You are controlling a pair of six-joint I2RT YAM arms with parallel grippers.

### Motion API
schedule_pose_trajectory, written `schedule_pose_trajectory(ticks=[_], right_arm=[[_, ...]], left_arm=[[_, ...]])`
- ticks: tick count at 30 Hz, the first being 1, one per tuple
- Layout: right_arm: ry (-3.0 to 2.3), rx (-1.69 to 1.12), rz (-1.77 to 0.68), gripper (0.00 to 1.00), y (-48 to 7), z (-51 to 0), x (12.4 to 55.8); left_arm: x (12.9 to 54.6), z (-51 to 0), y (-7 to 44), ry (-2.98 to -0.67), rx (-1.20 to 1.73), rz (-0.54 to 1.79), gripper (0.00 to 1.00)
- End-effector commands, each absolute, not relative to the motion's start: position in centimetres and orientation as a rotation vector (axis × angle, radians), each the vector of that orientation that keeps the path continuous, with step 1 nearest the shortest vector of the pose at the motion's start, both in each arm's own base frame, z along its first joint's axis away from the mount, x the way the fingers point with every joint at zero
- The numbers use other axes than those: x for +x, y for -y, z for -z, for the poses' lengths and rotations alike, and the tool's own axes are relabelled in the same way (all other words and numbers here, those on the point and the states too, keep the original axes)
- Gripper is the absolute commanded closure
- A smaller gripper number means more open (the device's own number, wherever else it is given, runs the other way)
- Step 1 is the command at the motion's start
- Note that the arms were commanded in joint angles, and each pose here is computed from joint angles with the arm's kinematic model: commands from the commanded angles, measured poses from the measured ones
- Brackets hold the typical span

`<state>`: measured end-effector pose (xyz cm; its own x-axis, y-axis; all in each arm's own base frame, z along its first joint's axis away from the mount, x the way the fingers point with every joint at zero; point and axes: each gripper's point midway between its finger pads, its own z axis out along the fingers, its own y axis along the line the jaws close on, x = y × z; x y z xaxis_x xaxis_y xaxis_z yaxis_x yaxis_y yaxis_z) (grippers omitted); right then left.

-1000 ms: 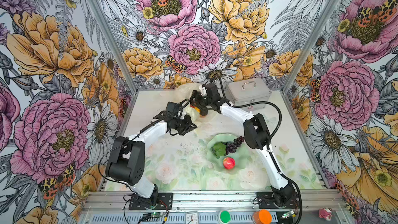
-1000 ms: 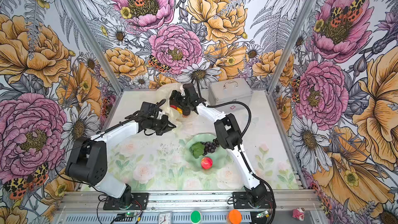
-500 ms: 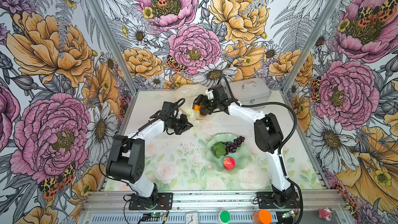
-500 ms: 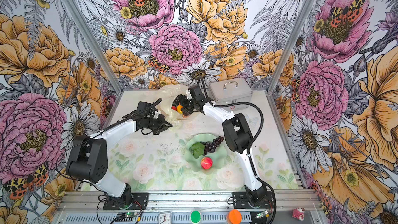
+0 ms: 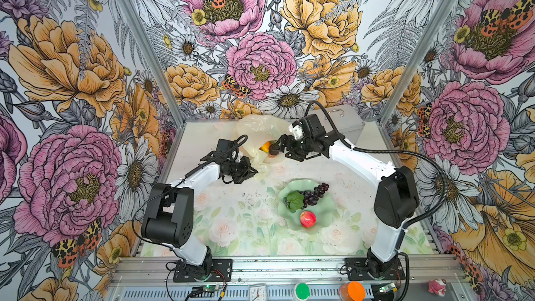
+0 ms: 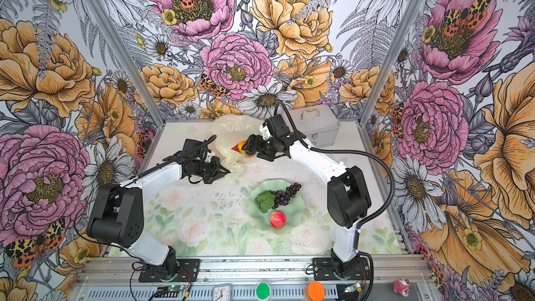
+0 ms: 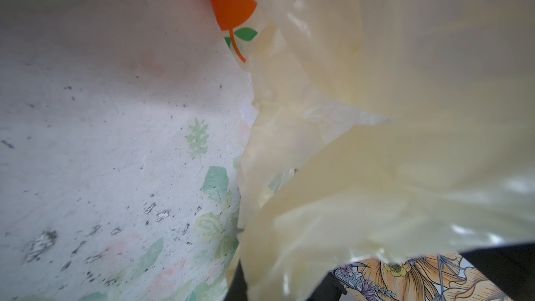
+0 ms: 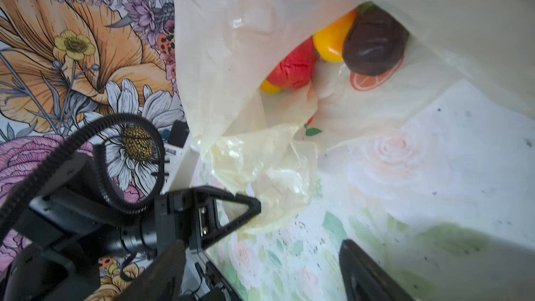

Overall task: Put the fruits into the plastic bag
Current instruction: 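Move the right gripper back to the plate and grasp the red apple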

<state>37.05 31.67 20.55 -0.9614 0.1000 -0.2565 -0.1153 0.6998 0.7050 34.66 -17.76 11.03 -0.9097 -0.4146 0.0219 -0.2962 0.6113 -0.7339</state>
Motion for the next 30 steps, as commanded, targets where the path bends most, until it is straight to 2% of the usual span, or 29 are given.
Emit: schedule_pose_trajectory(ticks=[1,8,13,19,30], right_arm=[[-2.735,-0.099,-0.944,0.15,-28.3,-20.7,32.7],[-2.997,-0.17,-0.587,0.14,-22.2,-17.7,25.0],[-3.098,-0.249,-0.486,0.15,-21.1,-15.2,21.1],[-3.171,-0.407,-0.456,0.14,-22.3,-13.2,18.9],[-3.293,-0.47,-0.29,0.13,-21.8,-8.7,17.1]], left_arm=[[34.6,-11.4,17.2,-2.667,-0.554,1.17,1.0],[34.4,-11.3,16.4,-2.657,-0.562,1.163,1.0],[34.5,-11.1,16.5,-2.664,-0.556,1.177,1.0],[34.5,-11.4,16.6,-2.66,-0.548,1.184,1.0],[34.0,-11.3,16.0,-2.652,-0.553,1.173,1.0]])
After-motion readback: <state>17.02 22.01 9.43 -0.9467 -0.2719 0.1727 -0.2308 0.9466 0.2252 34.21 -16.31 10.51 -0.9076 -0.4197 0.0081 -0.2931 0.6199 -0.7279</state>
